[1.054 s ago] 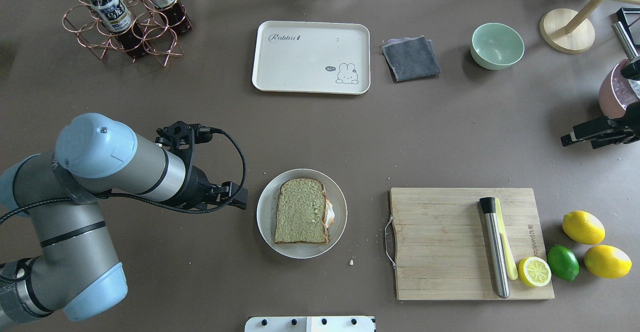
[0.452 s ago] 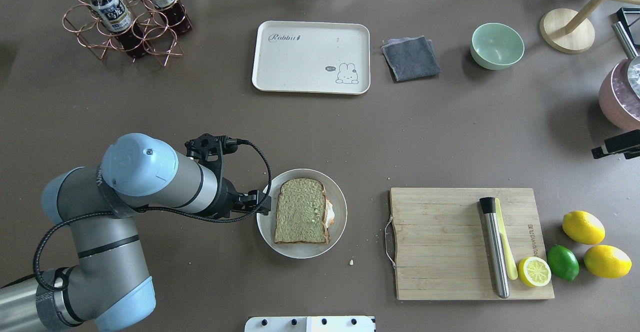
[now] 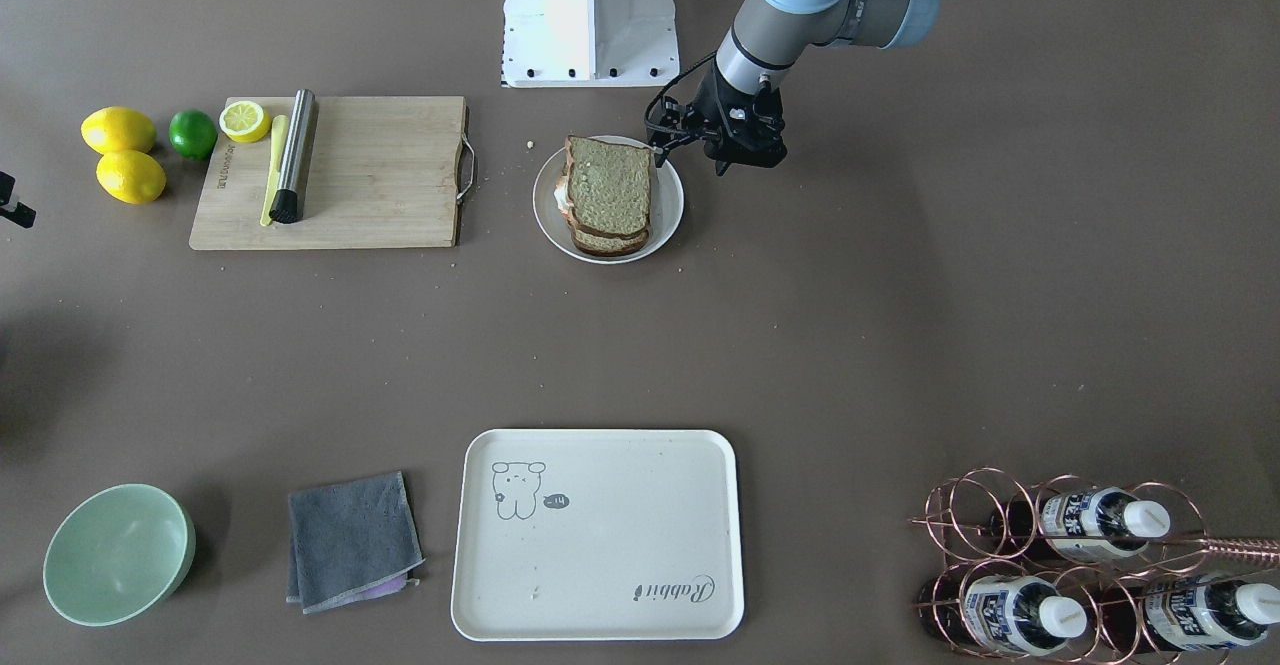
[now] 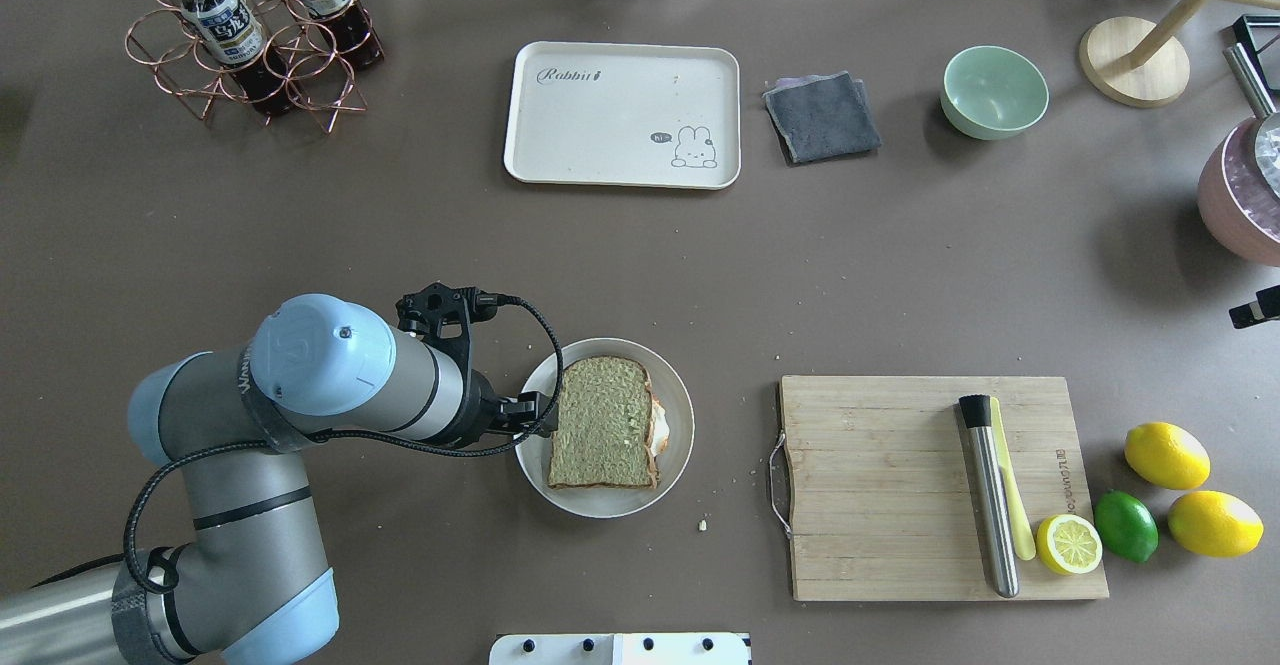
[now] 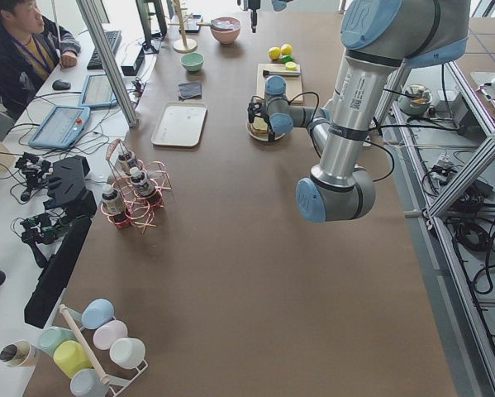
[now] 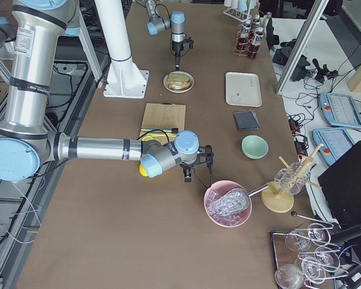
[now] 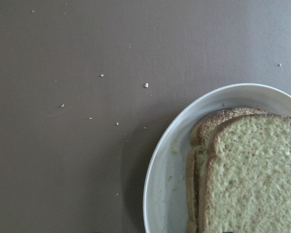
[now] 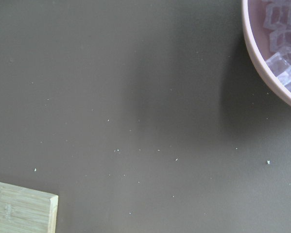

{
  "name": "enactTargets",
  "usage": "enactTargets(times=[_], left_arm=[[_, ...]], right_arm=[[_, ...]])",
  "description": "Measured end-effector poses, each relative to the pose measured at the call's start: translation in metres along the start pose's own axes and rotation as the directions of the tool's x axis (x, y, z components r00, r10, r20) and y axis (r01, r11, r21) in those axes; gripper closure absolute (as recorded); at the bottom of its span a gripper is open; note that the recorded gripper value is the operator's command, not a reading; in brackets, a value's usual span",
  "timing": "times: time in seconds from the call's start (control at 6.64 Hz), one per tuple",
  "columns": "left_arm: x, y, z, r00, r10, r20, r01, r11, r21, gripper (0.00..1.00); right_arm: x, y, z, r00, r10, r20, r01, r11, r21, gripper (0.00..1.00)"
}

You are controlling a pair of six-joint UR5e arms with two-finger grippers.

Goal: Make sandwich and place on tray
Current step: 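Grasp the rim of the white plate with the left gripper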

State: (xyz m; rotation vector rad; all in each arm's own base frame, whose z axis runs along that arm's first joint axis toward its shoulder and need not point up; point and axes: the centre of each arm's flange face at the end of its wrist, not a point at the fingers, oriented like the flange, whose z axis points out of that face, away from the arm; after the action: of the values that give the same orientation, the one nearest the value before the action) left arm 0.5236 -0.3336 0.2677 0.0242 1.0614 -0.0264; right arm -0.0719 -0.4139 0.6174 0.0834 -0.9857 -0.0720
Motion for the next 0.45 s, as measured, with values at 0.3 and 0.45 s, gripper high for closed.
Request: enactTargets(times=[0.3,0.45], left_arm=[[-0.0038,-0.0026,0.0143,0.999,-0.017,-0.027,0.017,1.000,0.005,0.27],[-0.0052,-0.0027,0.0176,0.999,-0.025,-0.032,0.025,1.000,0.004,0.29]], right_arm=[[-0.0032,0.0022,-0.0047,1.000,-0.006,0.001,0.006,1.000,0.006,0.00],[-0.0045,0.0024,-0.0053,1.000,-0.008,0.001,0.008,1.000,0.006,0.00]])
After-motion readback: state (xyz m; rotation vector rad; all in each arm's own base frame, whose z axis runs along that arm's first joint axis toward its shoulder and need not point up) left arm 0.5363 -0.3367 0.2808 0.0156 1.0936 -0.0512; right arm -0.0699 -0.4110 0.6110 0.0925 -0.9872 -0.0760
